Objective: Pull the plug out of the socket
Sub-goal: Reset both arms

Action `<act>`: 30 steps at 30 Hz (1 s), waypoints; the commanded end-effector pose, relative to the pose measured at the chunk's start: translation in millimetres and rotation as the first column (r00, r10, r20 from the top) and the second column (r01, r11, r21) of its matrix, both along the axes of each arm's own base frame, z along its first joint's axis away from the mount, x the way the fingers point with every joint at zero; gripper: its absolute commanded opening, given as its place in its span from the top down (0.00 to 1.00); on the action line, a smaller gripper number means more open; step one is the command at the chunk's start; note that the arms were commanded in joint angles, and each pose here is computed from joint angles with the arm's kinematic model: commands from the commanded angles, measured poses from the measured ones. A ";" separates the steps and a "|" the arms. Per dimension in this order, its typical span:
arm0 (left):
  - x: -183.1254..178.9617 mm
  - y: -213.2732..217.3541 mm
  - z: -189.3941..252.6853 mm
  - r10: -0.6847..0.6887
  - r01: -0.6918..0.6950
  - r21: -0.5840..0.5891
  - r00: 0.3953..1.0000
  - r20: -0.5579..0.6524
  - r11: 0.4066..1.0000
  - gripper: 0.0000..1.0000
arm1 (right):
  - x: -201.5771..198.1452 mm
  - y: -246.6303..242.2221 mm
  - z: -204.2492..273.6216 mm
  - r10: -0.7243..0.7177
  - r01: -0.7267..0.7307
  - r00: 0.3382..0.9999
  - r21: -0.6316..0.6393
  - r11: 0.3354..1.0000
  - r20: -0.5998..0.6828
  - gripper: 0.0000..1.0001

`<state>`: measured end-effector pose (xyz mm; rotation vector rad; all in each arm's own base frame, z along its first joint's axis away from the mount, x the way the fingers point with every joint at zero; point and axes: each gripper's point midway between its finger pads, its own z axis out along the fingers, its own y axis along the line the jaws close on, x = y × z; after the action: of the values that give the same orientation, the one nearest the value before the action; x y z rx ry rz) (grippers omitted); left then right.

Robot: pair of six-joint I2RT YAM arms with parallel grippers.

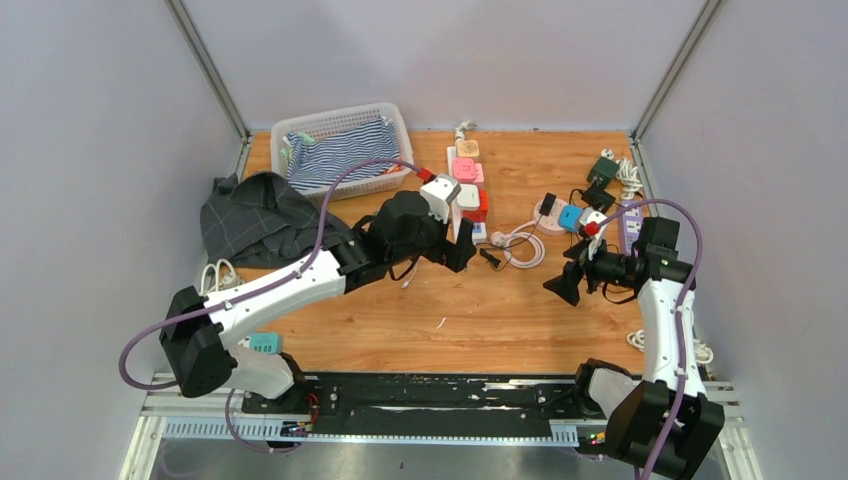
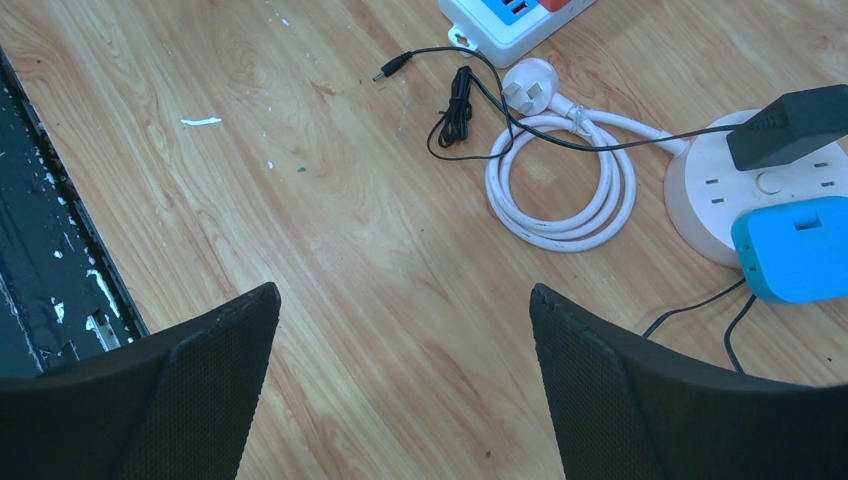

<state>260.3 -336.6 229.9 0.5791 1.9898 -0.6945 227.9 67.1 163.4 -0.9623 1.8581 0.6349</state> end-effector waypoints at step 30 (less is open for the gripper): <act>33.7 -31.7 19.1 0.033 -0.033 0.002 0.996 0.077 0.999 0.00 | -8.5 8.3 -2.0 0.045 -0.045 0.999 0.019 0.999 0.019 0.04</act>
<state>290.9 -357.5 243.4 0.5822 1.9322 -0.6153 225.6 68.8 160.9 -0.9834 1.8386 0.6343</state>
